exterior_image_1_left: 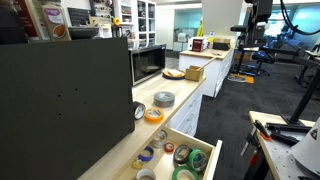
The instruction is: Remove the small green tape from the drawer and put it on top of the orange one on the countertop
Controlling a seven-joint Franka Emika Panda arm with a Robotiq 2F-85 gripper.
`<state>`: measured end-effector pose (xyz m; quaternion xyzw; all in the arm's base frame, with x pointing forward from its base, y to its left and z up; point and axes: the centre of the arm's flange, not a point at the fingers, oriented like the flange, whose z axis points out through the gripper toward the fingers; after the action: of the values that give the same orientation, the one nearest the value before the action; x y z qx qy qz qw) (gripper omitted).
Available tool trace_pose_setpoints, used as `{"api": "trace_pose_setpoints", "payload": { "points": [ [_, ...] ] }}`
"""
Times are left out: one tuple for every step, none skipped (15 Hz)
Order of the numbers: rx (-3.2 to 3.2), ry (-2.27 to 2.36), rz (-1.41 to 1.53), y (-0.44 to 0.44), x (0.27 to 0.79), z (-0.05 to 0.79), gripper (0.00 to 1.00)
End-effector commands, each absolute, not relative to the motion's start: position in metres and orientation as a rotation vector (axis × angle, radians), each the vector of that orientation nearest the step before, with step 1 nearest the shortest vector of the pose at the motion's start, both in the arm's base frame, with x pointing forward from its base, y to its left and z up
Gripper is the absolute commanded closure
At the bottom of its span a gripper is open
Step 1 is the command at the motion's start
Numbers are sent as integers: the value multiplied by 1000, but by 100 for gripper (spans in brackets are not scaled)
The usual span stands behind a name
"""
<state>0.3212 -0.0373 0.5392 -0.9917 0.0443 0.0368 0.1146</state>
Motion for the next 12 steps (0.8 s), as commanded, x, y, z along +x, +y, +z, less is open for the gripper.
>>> {"api": "trace_pose_setpoints", "payload": {
  "points": [
    [-2972,80,35,-14,347,505,0],
    [-2975,75,34,-12,348,503,0],
    [-2975,72,42,-11,351,501,0],
    [-2973,72,45,-10,352,500,0],
    [-2972,73,50,-10,353,497,0],
    [-2974,77,61,-10,353,495,0],
    [-2975,82,65,-11,352,493,0],
    [-2989,75,35,-8,356,488,0],
    [-3007,73,24,-3,360,477,0],
    [-3027,65,34,0,362,466,0],
    [-2990,66,35,-5,350,489,0],
    [-3003,56,52,0,355,475,0]
  ]
}}
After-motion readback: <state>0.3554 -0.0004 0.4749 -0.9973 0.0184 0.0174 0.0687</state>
